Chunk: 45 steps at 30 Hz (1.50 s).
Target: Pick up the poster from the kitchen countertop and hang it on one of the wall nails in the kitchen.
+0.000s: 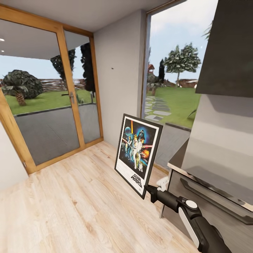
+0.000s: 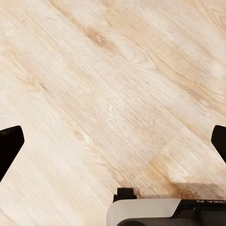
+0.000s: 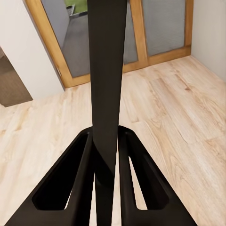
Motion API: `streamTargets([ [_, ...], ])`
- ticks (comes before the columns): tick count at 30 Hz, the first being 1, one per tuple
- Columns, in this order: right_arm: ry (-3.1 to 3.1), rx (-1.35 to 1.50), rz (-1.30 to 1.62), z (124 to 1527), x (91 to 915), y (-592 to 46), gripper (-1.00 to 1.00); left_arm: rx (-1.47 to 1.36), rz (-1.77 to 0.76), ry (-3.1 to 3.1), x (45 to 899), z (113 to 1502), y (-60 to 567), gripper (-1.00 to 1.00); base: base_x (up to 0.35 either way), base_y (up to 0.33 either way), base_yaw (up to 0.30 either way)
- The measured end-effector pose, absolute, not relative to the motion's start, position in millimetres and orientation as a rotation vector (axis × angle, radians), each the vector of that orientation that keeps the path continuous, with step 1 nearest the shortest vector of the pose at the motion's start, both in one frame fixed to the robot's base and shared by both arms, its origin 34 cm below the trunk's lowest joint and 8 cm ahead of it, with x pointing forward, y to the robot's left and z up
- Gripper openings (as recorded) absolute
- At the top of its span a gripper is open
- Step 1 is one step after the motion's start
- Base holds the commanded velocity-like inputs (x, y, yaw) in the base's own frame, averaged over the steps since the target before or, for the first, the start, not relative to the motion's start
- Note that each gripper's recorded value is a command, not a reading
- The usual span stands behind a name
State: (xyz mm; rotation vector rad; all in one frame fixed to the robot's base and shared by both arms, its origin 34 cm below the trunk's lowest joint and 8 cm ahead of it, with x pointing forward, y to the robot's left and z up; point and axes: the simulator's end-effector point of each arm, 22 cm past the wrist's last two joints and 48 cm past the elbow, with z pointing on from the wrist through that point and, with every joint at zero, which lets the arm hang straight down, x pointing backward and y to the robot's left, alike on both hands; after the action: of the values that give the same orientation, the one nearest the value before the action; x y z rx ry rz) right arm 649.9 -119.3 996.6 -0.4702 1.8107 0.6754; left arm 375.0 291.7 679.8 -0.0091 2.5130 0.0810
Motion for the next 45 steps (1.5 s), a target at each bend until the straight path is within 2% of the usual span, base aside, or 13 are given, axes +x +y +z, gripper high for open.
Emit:
streamTargets([
  [45,1.810,-0.471,0.675,1012.0,641.2,-119.2,-1.00,-0.011,0.084,2.512,366.0,695.4,293.0,1.00,0.000,0.000,0.000],
])
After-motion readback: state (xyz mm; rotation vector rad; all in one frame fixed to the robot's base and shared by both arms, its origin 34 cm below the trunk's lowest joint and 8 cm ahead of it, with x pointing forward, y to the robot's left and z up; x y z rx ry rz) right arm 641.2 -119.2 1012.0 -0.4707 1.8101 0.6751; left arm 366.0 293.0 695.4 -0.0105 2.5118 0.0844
